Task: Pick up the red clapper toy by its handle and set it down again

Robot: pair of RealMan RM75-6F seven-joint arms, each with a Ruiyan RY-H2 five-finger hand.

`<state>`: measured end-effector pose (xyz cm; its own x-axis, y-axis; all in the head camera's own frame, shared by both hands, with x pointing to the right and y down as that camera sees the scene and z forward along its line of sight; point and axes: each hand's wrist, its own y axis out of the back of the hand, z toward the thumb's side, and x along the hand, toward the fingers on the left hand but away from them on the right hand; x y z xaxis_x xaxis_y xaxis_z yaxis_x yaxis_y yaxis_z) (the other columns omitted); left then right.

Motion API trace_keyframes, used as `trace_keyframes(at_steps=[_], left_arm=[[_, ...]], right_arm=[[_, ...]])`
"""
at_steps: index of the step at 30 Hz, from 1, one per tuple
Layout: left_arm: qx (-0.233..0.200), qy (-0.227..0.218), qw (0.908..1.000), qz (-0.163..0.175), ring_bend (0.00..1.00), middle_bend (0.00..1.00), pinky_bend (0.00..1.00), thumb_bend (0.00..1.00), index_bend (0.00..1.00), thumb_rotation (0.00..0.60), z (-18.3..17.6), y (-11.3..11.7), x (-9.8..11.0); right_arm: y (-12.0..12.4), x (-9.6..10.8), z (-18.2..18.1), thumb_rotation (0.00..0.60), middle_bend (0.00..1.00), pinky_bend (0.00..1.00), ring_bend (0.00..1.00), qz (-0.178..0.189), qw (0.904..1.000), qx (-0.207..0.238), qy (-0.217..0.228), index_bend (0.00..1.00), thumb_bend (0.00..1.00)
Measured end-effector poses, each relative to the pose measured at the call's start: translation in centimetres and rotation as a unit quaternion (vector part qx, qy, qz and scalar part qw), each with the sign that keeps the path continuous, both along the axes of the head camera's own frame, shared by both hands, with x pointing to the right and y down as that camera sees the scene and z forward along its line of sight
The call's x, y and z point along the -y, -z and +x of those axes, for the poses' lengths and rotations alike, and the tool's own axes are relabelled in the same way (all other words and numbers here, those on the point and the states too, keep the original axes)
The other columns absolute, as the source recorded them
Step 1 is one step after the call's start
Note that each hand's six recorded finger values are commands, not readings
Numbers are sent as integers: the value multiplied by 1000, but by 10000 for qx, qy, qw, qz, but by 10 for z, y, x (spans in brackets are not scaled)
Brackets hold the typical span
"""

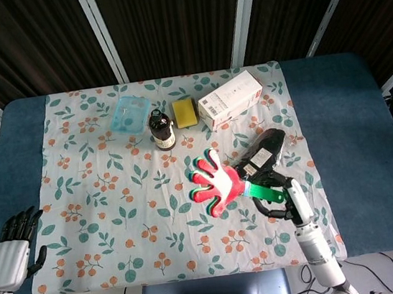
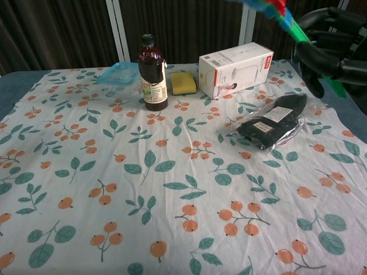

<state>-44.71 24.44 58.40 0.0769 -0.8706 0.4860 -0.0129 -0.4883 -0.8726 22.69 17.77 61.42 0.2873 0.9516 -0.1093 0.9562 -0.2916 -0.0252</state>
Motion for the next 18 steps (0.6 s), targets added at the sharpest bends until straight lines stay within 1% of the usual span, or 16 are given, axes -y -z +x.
trace_keyframes(at_steps=[2,3,4,6,8,9,11,14,15,17,18], left_arm=[[7,5,10000,0,0,0,98,450,0,600,0,0,0],[11,4,10000,-1,0,0,98,449,0,600,0,0,1],[16,0,10000,0,0,0,98,450,0,600,0,-1,1],[15,-10,10000,-2,0,0,99,449,0,600,0,-1,1],[-3,-15,10000,-4,0,0,99,449,0,600,1,-1,1],[-11,-14,10000,0,0,0,99,449,0,600,0,0,1],[-29,-9,10000,13,0,0,98,450,0,600,0,1,1],[-55,2,10000,37,0,0,98,451,0,600,-1,2,2],[-64,3,10000,41,0,0,98,451,0,600,-1,3,2],[-82,-1,10000,54,0,0,99,450,0,600,-1,4,1],[-89,-2,9999,59,0,0,99,450,0,600,-2,5,1]], right_arm=[[-1,1,3,600,702,902,717,-232,9967,765,-158,858,501],[-3,2,4,600,702,905,717,-357,9922,1177,-222,860,501],[-4,2,5,600,702,909,717,-431,9884,1431,-257,865,501],[-10,3,4,600,702,913,718,-562,9810,1836,-280,873,502],[-16,3,2,600,702,914,720,-668,9778,1971,-232,876,501],[-22,3,0,600,702,915,721,-744,9777,1957,-171,878,501],[-31,2,-4,600,702,916,727,-856,9802,1786,-55,885,501],[-47,1,-8,600,703,916,741,-914,9890,1149,154,901,501],[-52,1,-10,600,703,917,747,-874,9928,785,238,907,501],[-60,0,-13,600,703,917,750,-765,9962,117,387,910,501],[-65,0,-16,600,703,917,750,-657,9957,-407,509,910,501]])
